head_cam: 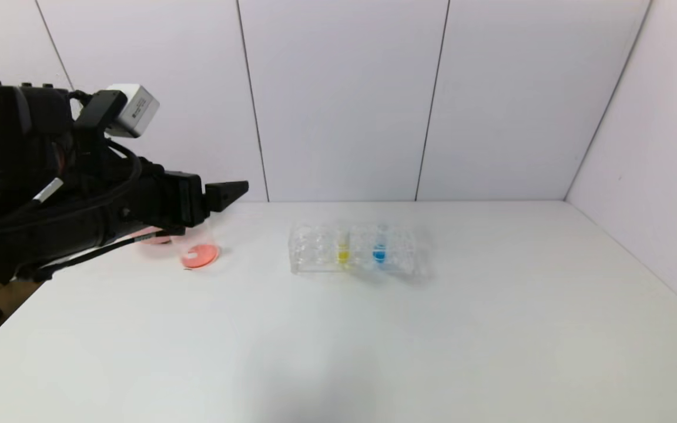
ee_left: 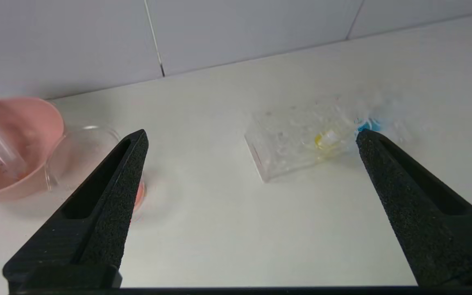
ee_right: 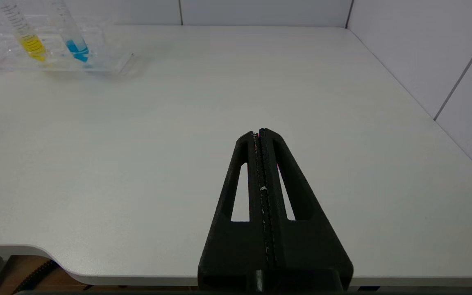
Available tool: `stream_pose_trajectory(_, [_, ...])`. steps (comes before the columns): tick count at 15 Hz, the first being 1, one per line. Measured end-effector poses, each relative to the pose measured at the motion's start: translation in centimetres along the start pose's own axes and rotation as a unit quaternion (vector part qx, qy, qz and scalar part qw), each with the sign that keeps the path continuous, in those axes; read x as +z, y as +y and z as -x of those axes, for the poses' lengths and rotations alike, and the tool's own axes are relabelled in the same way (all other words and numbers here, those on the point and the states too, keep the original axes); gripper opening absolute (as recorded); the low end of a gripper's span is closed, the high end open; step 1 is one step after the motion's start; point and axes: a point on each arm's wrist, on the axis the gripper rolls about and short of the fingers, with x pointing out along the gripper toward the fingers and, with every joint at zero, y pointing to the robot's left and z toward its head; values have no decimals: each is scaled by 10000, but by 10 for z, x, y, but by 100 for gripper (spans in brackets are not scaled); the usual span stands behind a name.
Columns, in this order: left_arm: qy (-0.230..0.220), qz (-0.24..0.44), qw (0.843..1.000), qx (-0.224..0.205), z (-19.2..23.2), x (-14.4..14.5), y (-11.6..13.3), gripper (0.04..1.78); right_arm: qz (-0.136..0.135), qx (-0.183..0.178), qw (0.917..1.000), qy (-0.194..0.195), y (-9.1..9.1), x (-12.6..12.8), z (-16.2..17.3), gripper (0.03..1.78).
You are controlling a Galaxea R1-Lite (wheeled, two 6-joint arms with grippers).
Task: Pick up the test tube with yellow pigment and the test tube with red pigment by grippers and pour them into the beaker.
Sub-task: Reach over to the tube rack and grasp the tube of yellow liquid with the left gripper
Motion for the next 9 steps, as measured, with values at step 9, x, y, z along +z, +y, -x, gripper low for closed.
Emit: stream_pose_trajectory(9, [-70, -196, 9965, -810, -18, -69, -43, 178, 0, 0, 10000, -2, 0, 0, 0, 11])
